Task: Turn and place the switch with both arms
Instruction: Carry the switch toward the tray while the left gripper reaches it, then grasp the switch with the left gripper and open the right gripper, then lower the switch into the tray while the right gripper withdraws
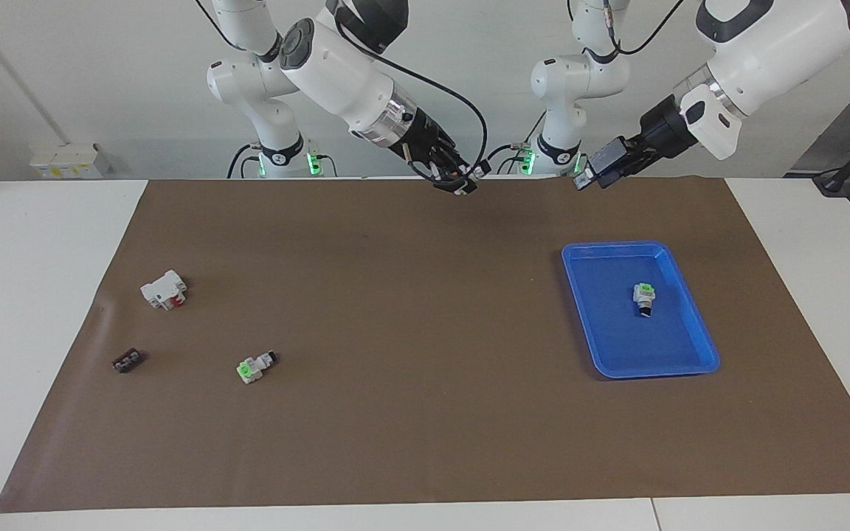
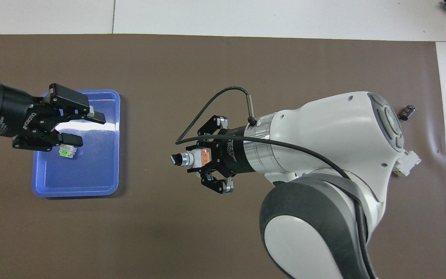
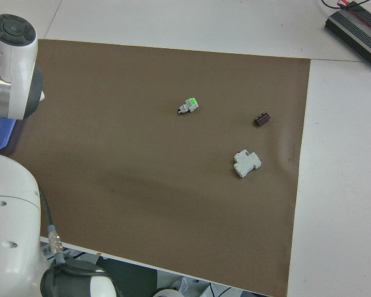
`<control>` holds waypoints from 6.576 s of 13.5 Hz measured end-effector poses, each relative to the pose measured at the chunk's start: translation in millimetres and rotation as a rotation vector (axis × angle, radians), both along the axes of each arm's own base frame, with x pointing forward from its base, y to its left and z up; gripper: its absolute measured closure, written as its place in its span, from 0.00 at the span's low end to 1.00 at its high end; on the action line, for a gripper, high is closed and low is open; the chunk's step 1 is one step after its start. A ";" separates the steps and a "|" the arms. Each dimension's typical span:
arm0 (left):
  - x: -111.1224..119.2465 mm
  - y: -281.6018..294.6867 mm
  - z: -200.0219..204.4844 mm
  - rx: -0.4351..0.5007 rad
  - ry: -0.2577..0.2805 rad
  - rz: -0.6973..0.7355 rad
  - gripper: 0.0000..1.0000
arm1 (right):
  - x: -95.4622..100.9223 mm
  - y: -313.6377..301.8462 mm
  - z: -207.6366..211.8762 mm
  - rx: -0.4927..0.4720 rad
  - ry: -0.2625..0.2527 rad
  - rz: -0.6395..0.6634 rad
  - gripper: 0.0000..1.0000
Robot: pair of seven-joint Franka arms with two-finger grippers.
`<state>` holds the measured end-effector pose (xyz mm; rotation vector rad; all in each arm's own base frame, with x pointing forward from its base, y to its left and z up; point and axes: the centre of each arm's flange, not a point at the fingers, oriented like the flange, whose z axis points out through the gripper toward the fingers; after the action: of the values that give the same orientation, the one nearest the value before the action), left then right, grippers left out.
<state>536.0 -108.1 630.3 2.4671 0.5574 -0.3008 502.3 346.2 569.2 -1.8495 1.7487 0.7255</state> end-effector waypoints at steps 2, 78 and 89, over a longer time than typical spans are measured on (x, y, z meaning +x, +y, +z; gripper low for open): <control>-1.2 -6.1 -4.5 -0.066 0.021 0.095 0.30 | -1.7 8.0 -0.6 -0.011 -0.004 -0.032 0.59; -57.6 -43.2 -71.0 -0.026 -0.615 -0.916 0.90 | 6.8 15.0 2.5 -0.049 -0.164 -0.023 0.00; -45.1 135.1 -104.2 0.394 -0.314 -0.556 0.90 | 63.7 -123.6 -8.7 -0.465 -0.656 0.621 0.00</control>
<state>490.9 27.1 526.0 2.9404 -0.2369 -0.0070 566.0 222.6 560.5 -2.5933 0.9595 -0.1418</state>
